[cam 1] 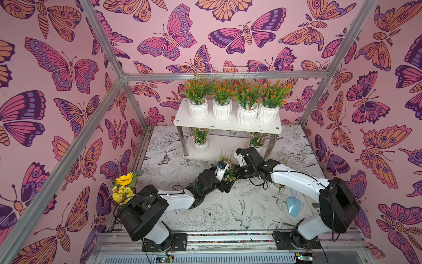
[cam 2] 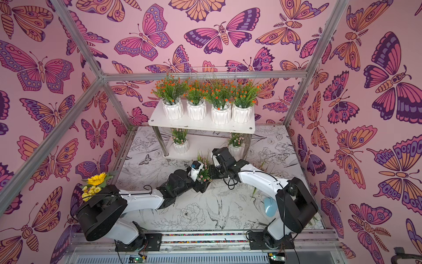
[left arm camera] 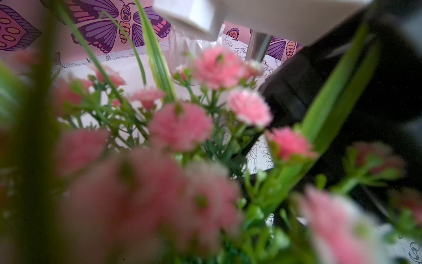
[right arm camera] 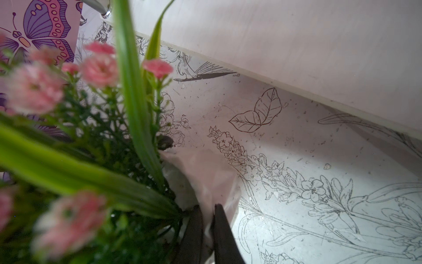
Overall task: Place the baby's breath potted plants on the rack by color
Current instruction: Pick up the baby's breath potted plant from the center of the board.
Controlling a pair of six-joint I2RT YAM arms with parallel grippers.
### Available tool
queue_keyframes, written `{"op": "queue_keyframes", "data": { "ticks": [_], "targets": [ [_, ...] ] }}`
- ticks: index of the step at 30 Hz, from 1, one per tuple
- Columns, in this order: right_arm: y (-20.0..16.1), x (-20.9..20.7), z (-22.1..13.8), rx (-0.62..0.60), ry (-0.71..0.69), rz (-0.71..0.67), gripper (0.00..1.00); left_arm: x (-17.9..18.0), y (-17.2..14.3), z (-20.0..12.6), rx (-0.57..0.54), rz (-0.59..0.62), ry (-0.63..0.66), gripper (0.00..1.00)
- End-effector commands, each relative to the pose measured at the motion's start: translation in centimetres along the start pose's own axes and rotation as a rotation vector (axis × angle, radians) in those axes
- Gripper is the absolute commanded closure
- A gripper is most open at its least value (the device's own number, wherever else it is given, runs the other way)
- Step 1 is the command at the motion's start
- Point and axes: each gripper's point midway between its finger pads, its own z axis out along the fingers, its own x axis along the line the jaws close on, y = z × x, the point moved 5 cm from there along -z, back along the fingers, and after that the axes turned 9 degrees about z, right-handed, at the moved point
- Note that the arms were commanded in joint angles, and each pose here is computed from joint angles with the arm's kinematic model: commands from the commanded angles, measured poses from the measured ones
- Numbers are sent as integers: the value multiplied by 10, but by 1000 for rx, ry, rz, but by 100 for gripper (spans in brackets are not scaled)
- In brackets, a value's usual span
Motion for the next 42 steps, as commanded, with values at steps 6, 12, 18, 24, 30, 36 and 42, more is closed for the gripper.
{"op": "queue_keyframes", "data": {
  "ticks": [6,12,18,24,30,36,42],
  "targets": [
    [14,23,-18,-76,104,-22,100,1,-13,7,58,-2,7,6],
    [12,20,-18,-76,94,-23,100,1,-9,7,48,-3,6,16],
    [10,16,-14,-72,85,-19,100,1,-8,10,53,-2,1,30],
    [8,6,-9,-84,36,-18,97,6,-14,15,66,-20,30,34],
    [6,0,-7,-88,11,-14,94,7,-15,17,61,-30,31,35],
    [7,-3,-12,-106,-6,-13,80,7,-12,15,50,-28,33,36],
    [9,-11,-21,-133,-38,-2,78,9,-10,12,43,-25,44,37]
  ]
}}
